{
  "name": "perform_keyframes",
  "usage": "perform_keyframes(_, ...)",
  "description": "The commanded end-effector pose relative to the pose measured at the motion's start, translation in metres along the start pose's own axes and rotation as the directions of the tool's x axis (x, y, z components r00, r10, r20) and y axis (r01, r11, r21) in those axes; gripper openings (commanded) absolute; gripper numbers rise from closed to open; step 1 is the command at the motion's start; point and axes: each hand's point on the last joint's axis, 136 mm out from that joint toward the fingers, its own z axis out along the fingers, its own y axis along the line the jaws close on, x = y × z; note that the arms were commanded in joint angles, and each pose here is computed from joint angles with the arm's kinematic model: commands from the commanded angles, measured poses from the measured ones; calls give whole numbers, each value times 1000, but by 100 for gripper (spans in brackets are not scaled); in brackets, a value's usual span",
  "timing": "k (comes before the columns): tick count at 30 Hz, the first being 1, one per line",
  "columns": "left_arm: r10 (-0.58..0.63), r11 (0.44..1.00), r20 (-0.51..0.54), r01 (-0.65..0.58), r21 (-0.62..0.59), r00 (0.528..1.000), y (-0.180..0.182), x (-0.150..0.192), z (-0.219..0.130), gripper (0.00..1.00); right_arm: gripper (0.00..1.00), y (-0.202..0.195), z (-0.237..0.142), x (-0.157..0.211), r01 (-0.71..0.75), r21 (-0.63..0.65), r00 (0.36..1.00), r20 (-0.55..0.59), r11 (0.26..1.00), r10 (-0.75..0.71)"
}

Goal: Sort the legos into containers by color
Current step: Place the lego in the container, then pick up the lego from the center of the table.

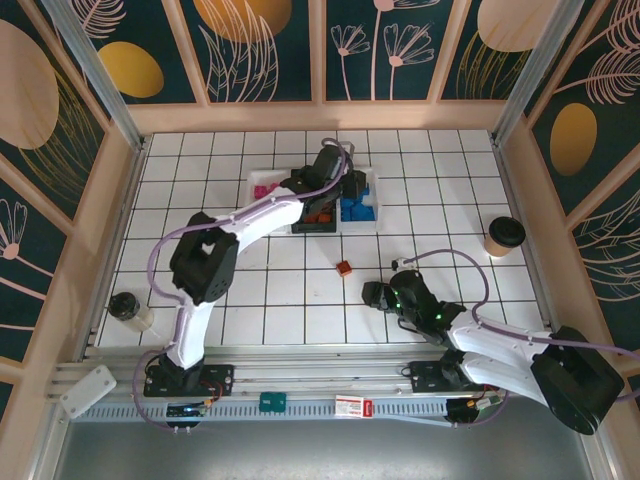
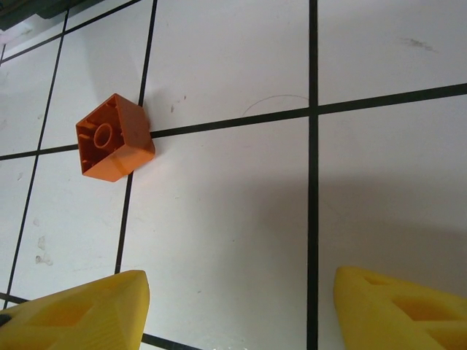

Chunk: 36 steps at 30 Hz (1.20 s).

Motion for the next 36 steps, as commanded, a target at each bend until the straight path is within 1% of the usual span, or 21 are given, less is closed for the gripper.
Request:
perform_keyframes(1, 36, 998, -104, -41, -51, 994, 11, 25, 21, 24, 68, 9, 1, 0, 6, -41, 1000, 2, 999, -6)
perform_keyframes(2, 34, 998, -103, -39, -49, 994, 10, 23, 24, 27, 68, 10, 2, 0, 11, -43, 1000, 2, 999, -11)
perform_keyframes(4, 32, 999, -100, -35, -32, 995, 5, 20, 27, 36, 68, 15, 3, -2, 27, -53, 1000, 5, 998, -27)
perform_keyframes(7, 10, 1000, -57, -8, 27, 998, -13, 0, 14, 54, 69, 25, 7, -10, 73, -66, 997, 8, 995, -72)
perform_keyframes(9, -8, 996, -10, 9, 85, 1000, -28, -19, -6, 71, 70, 35, 15, -20, 117, -52, 993, 6, 992, -117)
perform_keyframes(11, -17, 991, 34, 12, 132, 999, -40, -36, -30, 83, 70, 40, 26, -25, 163, -17, 987, -14, 987, -163)
perform_keyframes(15, -18, 985, 114, -3, 175, 993, -48, -53, -89, 98, 70, 47, 55, -27, 246, 34, 967, -81, 969, -243)
perform_keyframes(17, -19, 986, 155, -7, 169, 988, -42, -53, -118, 99, 70, 48, 68, -26, 277, 59, 957, -112, 959, -269)
perform_keyframes(18, -22, 988, 167, -5, 155, 986, -35, -48, -130, 99, 70, 48, 74, -26, 292, 70, 951, -124, 954, -282)
perform_keyframes(19, -27, 988, 194, -3, 153, 981, -31, -49, -149, 99, 69, 49, 78, -26, 302, 77, 948, -131, 950, -290)
perform_keyframes(22, -40, 997, 231, 23, 74, 972, 0, -29, -183, 99, 62, 51, 93, -24, 329, 83, 937, -151, 941, -315)
perform_keyframes(24, -39, 999, 251, 40, -2, 967, 26, -12, -200, 99, 52, 56, 100, -22, 352, 73, 927, -162, 933, -337)
perform_keyframes(26, -38, 996, 273, 59, -69, 961, 48, 1, -217, 99, 40, 64, 105, -22, 373, 53, 919, -161, 926, -361)
perform_keyframes(27, -35, 992, 275, 67, -107, 961, 62, 12, -224, 99, 35, 72, 106, -23, 385, 31, 914, -154, 922, -376)
perform_keyframes(31, -46, 969, 319, 120, -215, 947, 103, 39, -252, 99, 22, 112, 101, -37, 411, -83, 905, -85, 908, -418)
perform_keyframes(33, -61, 956, 347, 155, -250, 936, 119, 50, -266, 99, 20, 134, 92, -56, 412, -131, 909, -15, 902, -417)
perform_keyframes(36, -78, 945, 368, 187, -269, 927, 135, 65, -278, 99, 20, 162, 79, -88, 417, -171, 909, 88, 893, -408)
